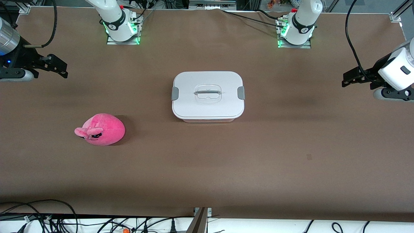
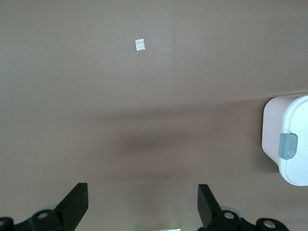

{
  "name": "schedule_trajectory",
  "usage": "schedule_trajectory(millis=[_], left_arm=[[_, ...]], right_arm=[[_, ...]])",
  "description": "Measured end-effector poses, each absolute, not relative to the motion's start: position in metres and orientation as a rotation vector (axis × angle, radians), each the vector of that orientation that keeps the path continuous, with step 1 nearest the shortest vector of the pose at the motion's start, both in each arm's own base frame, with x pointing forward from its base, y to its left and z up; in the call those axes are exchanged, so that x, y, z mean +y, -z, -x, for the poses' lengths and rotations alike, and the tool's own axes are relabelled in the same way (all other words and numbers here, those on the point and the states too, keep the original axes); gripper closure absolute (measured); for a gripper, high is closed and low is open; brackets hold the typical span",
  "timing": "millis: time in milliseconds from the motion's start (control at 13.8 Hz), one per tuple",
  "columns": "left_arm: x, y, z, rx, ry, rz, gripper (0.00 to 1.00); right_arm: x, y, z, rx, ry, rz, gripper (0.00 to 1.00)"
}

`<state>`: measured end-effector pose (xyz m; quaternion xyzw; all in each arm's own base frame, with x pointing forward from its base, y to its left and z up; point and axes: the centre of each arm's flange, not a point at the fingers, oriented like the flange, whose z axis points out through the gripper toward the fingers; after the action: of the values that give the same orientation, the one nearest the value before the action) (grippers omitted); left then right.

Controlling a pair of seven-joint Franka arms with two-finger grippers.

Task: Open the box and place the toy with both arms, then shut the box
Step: 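Move the left gripper over the white box lid handle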

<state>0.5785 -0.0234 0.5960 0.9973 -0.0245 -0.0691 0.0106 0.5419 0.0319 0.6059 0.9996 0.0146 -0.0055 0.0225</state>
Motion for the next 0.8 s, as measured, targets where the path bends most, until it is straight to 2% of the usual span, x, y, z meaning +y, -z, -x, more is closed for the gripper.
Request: schedule_trajectory(millis=[798], left_arm=[[-0.0160,-0.5929,-0.5801,-0.056,0.224,-3.111,0.00]], right_arm=[[0.0327,-0.6059,-0.5418,0.048,0.017,-3.096,0.00]])
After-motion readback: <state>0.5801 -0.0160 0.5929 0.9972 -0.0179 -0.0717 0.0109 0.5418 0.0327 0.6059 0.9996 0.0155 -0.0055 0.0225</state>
